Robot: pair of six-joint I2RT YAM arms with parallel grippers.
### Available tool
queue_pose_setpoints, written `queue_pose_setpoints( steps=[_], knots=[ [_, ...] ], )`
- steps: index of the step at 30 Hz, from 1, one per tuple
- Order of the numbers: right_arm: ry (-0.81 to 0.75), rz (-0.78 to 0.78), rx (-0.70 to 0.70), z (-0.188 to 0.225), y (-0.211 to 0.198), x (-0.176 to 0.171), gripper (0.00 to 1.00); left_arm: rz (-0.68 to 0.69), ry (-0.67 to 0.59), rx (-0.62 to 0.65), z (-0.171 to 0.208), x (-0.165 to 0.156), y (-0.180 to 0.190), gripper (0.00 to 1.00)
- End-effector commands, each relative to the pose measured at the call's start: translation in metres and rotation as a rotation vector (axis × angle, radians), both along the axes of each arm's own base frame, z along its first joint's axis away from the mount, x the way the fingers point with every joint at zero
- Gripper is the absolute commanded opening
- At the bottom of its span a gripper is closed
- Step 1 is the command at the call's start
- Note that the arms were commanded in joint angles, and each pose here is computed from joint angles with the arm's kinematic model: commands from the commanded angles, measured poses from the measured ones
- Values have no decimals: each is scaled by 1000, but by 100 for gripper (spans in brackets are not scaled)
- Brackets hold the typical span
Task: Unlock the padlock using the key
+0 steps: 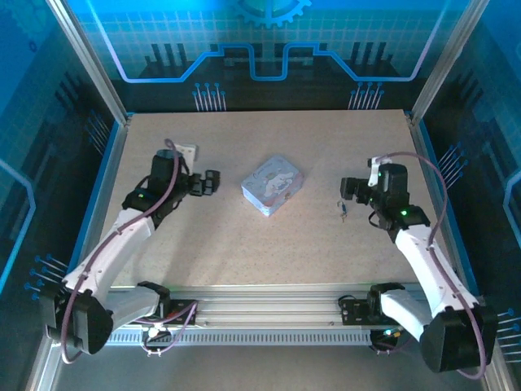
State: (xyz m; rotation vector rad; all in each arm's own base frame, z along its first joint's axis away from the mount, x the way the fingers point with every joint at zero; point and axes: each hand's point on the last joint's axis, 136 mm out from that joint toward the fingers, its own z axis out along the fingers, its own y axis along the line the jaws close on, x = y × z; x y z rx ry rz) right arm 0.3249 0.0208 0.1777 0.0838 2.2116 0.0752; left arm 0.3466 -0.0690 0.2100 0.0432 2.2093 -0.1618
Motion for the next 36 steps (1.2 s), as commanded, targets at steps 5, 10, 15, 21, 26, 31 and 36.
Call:
queue_pose_setpoints(
  steps=[5, 10, 15, 21, 26, 31, 36],
  knots=[
    [-189, -20, -63, -5, -10, 22, 100, 89, -126, 135, -36, -4, 51, 99],
    [-335, -113, -76, 2, -27, 20, 100, 120, -196, 205, -53, -4, 62, 99],
    [-406, -131, -99, -1, -34, 16, 100, 130, -334, 143, -55, 2, 58, 99],
    [-419, -113, -95, -17, -33, 21, 100, 178, -453, 80, -64, 9, 64, 99],
    [-420, -68, -106, -27, -27, 29, 100, 193, -483, 65, -78, 16, 66, 99],
    [-390, -25, -120, -42, -21, 40, 100, 192, -486, 76, -100, 25, 66, 99],
    [-327, -21, -115, -68, -21, 55, 100, 229, -422, 92, -106, 35, 71, 99]
  ],
)
